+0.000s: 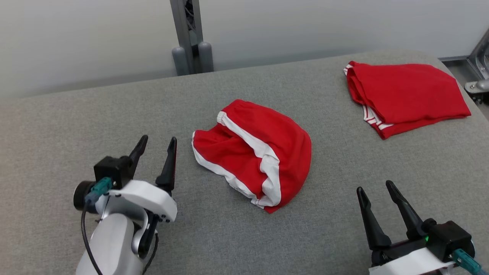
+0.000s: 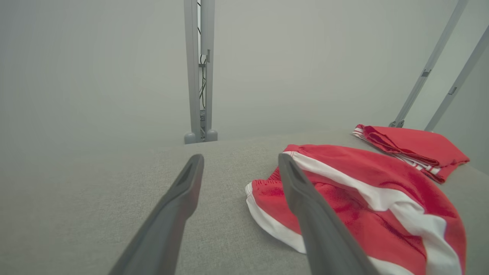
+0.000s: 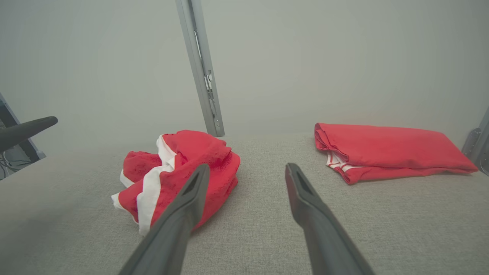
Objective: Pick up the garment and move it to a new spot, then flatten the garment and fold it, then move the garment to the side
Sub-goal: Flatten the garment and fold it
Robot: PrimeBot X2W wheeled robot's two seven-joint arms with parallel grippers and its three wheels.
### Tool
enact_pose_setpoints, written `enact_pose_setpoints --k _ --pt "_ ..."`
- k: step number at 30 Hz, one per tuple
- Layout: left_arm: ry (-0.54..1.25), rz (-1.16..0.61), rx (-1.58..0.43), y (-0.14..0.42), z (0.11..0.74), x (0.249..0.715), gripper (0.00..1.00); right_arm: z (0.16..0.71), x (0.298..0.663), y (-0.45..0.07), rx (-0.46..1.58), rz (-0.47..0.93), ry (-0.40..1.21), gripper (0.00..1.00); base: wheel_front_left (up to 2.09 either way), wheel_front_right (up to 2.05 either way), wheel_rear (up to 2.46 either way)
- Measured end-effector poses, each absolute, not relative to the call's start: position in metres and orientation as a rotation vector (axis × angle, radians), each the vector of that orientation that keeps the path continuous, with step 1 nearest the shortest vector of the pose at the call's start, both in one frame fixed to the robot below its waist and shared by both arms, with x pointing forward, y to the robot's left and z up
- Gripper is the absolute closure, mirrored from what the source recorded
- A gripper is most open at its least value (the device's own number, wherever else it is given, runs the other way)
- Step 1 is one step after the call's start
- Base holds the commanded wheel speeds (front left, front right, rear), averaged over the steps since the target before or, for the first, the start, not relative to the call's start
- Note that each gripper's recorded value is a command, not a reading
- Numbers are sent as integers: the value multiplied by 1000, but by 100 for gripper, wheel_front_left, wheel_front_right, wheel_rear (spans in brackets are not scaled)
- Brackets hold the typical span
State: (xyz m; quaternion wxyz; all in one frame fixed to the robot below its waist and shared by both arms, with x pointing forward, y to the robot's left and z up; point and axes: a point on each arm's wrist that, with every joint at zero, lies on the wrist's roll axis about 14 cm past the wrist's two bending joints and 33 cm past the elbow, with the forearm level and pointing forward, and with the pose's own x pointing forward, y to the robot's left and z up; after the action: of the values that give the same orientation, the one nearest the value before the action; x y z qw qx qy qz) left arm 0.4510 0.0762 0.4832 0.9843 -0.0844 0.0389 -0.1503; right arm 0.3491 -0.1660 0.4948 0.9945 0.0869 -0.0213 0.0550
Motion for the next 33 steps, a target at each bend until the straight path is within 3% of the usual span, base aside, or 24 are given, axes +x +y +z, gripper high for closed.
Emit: enact_pose_setpoints --k 8,21,33 --pt "211 -414 -190 34 457 502 0 483 367 -183 153 65 -8 0 0 0 0" --pt "425 -543 -167 -17 405 534 0 463 380 -199 138 10 50 0 0 0 0" --pt "392 -569 -170 -25 413 545 0 465 381 -200 137 1 45 0 0 0 0"
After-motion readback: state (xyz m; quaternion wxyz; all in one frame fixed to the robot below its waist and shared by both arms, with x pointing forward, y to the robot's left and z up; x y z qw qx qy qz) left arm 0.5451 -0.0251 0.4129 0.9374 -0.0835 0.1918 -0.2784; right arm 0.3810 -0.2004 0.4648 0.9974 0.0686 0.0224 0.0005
